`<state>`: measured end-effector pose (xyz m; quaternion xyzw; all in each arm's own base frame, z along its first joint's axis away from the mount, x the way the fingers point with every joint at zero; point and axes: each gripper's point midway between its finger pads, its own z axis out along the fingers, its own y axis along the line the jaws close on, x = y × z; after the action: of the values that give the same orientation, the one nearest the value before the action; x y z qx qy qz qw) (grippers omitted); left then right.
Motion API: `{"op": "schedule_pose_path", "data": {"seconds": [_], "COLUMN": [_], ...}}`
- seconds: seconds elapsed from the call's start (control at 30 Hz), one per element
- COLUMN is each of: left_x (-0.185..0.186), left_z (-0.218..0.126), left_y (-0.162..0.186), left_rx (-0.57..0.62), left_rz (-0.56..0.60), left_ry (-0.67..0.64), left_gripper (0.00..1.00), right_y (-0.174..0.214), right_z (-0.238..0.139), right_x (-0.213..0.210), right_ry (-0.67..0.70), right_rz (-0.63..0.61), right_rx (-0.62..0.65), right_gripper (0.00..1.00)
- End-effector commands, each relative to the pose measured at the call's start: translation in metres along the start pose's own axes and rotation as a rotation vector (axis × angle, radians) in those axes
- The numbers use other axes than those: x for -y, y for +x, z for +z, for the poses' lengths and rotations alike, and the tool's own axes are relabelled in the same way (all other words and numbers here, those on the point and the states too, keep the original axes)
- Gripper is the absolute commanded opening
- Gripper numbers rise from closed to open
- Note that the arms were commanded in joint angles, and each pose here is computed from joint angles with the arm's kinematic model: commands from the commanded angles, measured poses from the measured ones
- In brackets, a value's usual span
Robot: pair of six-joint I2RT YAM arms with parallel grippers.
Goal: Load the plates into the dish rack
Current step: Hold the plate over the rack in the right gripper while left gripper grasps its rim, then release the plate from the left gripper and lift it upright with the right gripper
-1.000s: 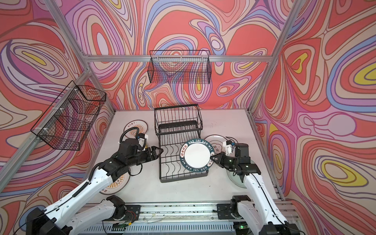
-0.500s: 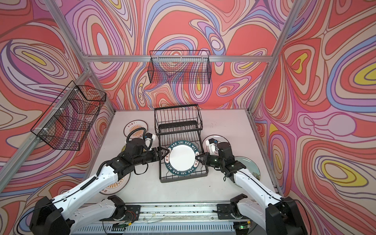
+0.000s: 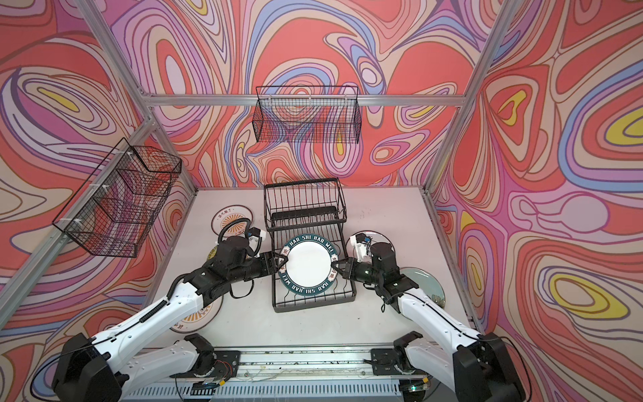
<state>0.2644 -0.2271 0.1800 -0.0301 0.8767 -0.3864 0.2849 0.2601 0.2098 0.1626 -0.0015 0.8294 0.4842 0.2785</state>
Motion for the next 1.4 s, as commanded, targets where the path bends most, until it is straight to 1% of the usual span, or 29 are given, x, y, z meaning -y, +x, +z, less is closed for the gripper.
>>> {"op": "schedule_pose_path", "data": {"seconds": [0.0,0.13,0.4,0.47,0.6,0.87,0.93,1.03,1.1,1.27,1.37], "left_x": [-0.002,-0.002,0.001,0.002,0.002,0.005,0.006,0.009,0.012,0.016,0.018], "left_z": [0.004,0.005,0.005,0.006,0.006,0.0,-0.002,-0.005,-0.008,-0.014,-0.019], "left_y": [0.005,0.006,0.003,0.004,0.004,0.001,0.001,0.0,0.0,0.004,0.008], "left_rx": [-0.024,-0.029,-0.019,-0.025,-0.031,-0.004,0.0,0.007,0.009,0.004,0.002], "left_rz": [-0.015,-0.016,-0.013,-0.015,-0.02,-0.016,-0.016,-0.021,-0.02,-0.018,-0.017], "left_ry": [-0.01,-0.009,-0.001,0.004,0.003,0.017,0.02,0.033,0.048,0.073,0.086], "left_gripper": [0.41,0.37,0.25,0.19,0.11,0.0,0.0,0.0,0.0,0.0,0.0], "right_y": [-0.008,-0.008,-0.009,-0.009,-0.008,-0.009,-0.009,-0.009,-0.011,-0.011,-0.01], "right_z": [-0.002,-0.001,0.0,0.001,0.002,0.001,0.001,0.001,0.001,0.001,0.0], "right_x": [-0.018,-0.02,-0.019,-0.02,-0.02,-0.025,-0.026,-0.028,-0.03,-0.033,-0.034], "right_ry": [-0.068,-0.071,-0.061,-0.064,-0.068,-0.073,-0.075,-0.081,-0.086,-0.091,-0.094], "right_rz": [-0.047,-0.05,-0.053,-0.054,-0.054,-0.065,-0.065,-0.069,-0.073,-0.081,-0.084], "right_rx": [0.036,0.033,0.035,0.034,0.031,0.034,0.036,0.036,0.039,0.032,0.029], "right_gripper": [0.0,0.0,0.0,0.0,0.0,0.0,0.0,0.07,0.1,0.13,0.18]}}
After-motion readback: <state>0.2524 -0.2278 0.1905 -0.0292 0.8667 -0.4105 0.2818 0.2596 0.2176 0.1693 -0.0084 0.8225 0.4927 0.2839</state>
